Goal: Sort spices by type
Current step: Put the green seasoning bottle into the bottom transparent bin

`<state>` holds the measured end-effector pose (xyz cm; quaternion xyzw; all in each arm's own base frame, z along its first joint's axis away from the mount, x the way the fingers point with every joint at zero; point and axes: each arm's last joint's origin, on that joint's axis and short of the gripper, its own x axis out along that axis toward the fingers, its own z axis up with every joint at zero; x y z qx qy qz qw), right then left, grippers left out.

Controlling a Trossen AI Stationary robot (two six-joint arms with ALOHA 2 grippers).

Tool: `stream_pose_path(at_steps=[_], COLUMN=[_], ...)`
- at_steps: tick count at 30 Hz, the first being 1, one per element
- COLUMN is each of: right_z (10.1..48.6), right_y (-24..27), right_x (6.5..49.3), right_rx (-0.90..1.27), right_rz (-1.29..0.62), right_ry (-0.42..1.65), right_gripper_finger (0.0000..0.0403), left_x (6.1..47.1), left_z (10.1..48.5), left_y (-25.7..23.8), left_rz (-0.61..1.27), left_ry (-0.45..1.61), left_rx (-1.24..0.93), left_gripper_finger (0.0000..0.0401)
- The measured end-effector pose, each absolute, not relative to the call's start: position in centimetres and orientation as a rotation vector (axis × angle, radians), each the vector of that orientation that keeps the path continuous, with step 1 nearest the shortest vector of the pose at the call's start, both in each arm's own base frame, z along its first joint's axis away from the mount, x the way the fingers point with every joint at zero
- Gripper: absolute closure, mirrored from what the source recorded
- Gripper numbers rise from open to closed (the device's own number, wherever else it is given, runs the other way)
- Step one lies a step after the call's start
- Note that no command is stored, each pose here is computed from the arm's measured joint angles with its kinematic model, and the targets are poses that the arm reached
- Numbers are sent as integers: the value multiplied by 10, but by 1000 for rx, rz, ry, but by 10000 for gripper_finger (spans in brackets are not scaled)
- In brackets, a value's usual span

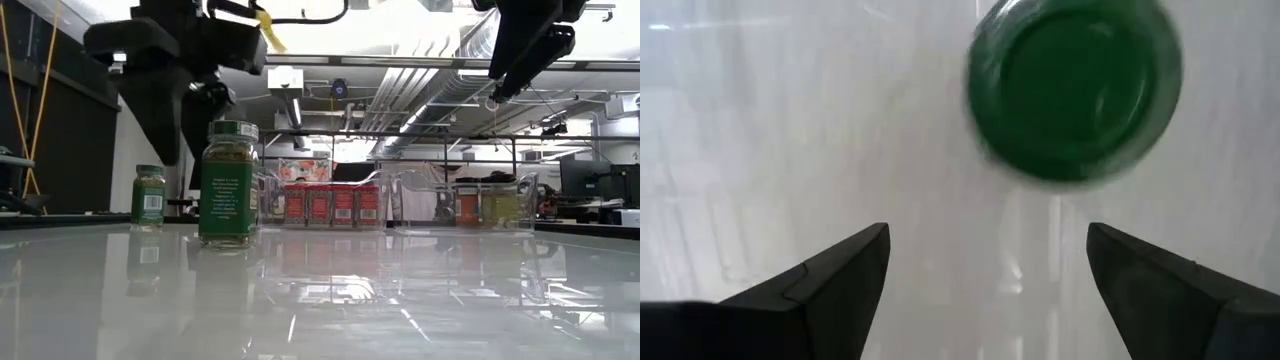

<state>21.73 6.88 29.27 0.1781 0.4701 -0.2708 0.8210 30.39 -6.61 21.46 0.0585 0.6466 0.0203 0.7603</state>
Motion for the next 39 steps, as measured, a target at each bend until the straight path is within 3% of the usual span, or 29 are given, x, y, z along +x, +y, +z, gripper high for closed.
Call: stream_pose_path(at_steps=[7, 10, 13, 17, 18, 23, 39], right_z=[293, 293, 293, 293, 293, 293, 293], right_y=[69, 69, 69, 69, 69, 69, 69], right_x=[217, 218, 218, 218, 218, 218, 218], right_rx=[366, 369, 369, 367, 367, 365, 371], right_rz=[-567, -565, -564, -563, -563, -562, -563], right_ry=[1004, 1001, 998, 999, 999, 999, 994], right_gripper_finger=[114, 114, 114, 114, 114, 114, 114], left_x=[280, 272, 264, 264, 266, 278, 317], left_z=[240, 243, 238, 225, 222, 212, 195], left_y=[-60, -60, -63, -70, -71, -77, -82], left_rz=[32, 47, 41, 22, 13, -20, -86], left_ry=[1436, 1421, 1427, 1375, 1343, 1240, 1041], left_rx=[184, 178, 190, 170, 151, 113, 78], left_gripper_finger=[78, 106, 185, 354, 377, 398, 401])
